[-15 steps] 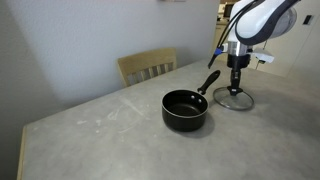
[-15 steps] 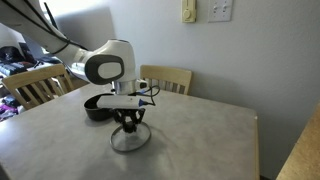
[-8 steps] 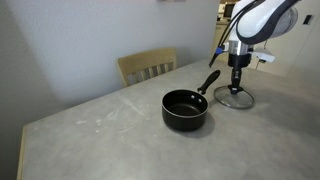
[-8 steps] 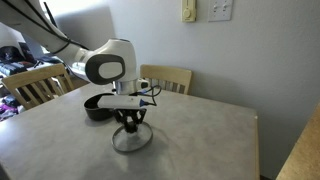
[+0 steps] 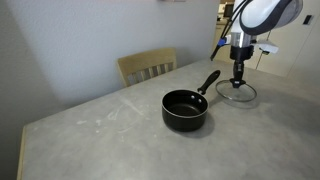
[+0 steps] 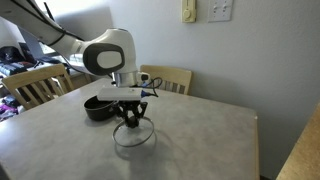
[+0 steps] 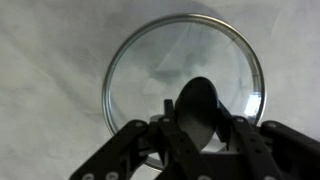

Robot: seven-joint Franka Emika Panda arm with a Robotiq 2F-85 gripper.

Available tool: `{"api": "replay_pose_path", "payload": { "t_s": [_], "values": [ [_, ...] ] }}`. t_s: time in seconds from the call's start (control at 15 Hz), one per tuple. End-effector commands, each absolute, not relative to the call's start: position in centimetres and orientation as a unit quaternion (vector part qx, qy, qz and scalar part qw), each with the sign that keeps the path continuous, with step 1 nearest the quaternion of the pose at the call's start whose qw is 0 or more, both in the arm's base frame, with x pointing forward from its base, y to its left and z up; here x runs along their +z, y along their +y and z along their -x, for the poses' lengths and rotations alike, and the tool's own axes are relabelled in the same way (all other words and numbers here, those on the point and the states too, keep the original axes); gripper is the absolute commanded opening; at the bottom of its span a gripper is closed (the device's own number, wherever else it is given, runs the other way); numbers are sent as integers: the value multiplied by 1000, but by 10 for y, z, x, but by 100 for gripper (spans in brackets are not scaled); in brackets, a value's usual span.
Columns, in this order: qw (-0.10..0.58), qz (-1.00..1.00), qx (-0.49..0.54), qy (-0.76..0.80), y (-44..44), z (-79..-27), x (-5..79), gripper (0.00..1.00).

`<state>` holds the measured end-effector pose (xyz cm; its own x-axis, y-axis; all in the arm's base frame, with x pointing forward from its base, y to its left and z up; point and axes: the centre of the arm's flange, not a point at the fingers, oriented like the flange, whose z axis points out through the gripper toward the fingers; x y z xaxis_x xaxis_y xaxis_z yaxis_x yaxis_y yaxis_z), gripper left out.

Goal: Put the lid on the pot

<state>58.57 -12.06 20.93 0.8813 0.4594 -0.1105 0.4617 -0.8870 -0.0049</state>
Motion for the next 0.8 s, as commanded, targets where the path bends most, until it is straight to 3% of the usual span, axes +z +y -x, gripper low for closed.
{"api": "replay_pose_path", "payload": {
  "t_s": [0.0,0.73],
  "values": [
    [14,-964,-62,257,-125,-583,248,15],
    [-1,-955,-71,289,-78,-606,314,15]
  ]
}}
